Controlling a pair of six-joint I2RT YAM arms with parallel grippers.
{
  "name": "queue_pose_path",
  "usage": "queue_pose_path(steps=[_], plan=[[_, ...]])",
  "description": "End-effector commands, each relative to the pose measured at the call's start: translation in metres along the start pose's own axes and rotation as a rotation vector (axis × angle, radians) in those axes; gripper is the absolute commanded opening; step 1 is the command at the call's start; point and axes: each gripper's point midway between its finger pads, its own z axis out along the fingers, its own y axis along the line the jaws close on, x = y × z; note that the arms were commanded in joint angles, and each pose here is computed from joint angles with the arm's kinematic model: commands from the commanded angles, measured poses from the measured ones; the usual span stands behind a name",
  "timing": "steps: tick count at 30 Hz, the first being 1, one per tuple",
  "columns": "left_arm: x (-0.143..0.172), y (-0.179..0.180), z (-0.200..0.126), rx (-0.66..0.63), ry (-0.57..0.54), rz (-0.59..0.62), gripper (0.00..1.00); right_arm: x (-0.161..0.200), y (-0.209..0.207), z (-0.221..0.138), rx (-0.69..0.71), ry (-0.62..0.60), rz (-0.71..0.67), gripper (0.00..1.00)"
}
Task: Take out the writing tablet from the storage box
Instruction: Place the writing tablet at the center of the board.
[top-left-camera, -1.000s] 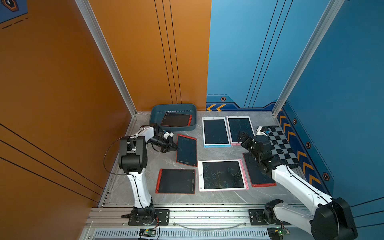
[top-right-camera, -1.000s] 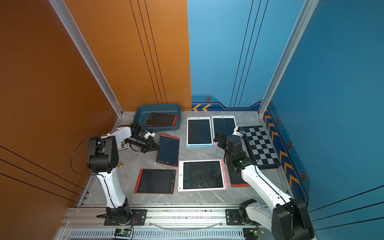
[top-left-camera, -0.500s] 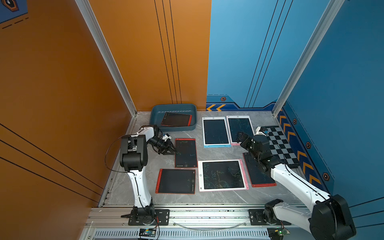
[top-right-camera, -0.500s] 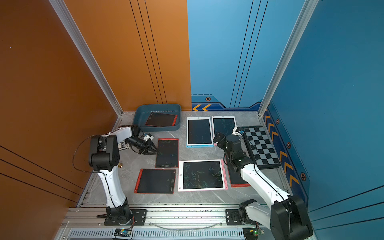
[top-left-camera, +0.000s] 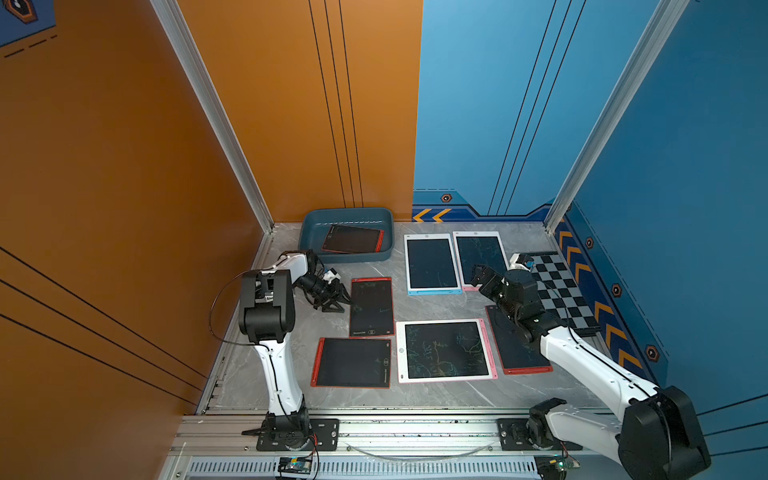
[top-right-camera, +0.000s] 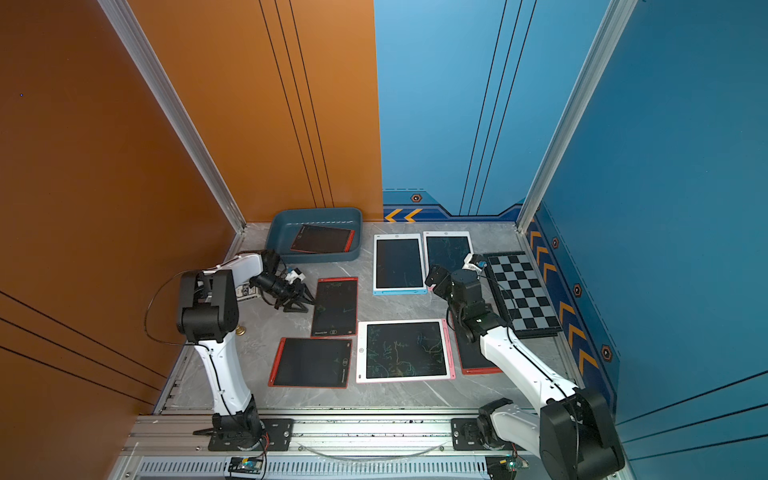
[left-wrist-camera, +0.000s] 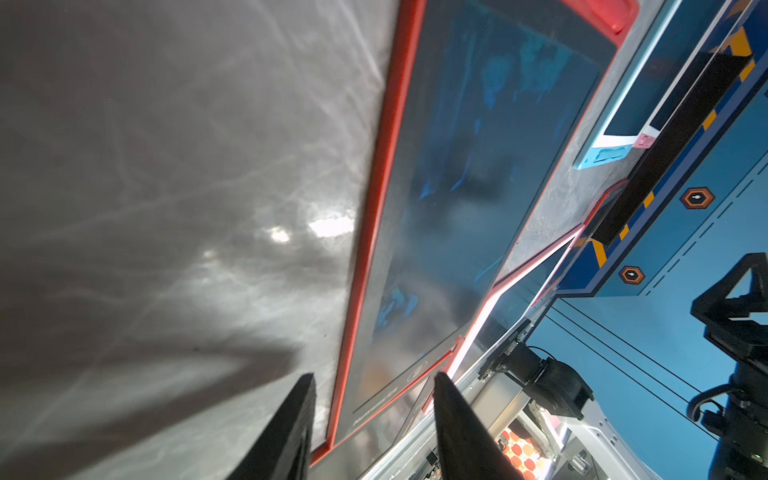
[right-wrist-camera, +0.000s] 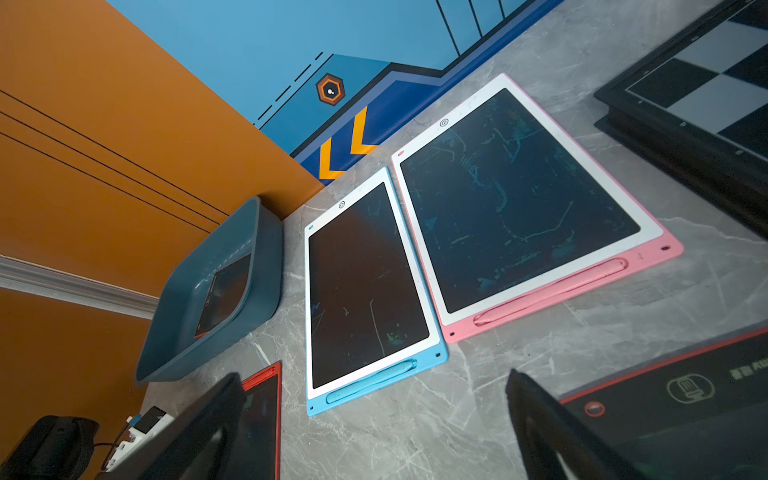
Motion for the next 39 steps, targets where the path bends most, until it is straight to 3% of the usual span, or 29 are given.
queue_pose_path(steps=[1, 9, 26, 39], plan=[[0.003, -0.014, -0.018, -0.06, -0.046, 0.047, 0.49, -0.007, 0.016, 0.003, -0.028, -0.012, -0.021, 1.0], [0.008, -0.012, -0.008, -0.217, -0.091, 0.048, 0.55, 0.007, 0.043, 0.014, -0.052, 0.029, -0.11, 1.0], [-0.016, -0.029, 0.02, -0.291, -0.19, 0.018, 0.61, 0.02, 0.048, 0.019, -0.062, 0.065, -0.132, 1.0], [-0.032, -0.042, 0.017, -0.313, -0.298, 0.032, 0.62, 0.024, 0.042, 0.021, -0.048, 0.075, -0.129, 1.0]])
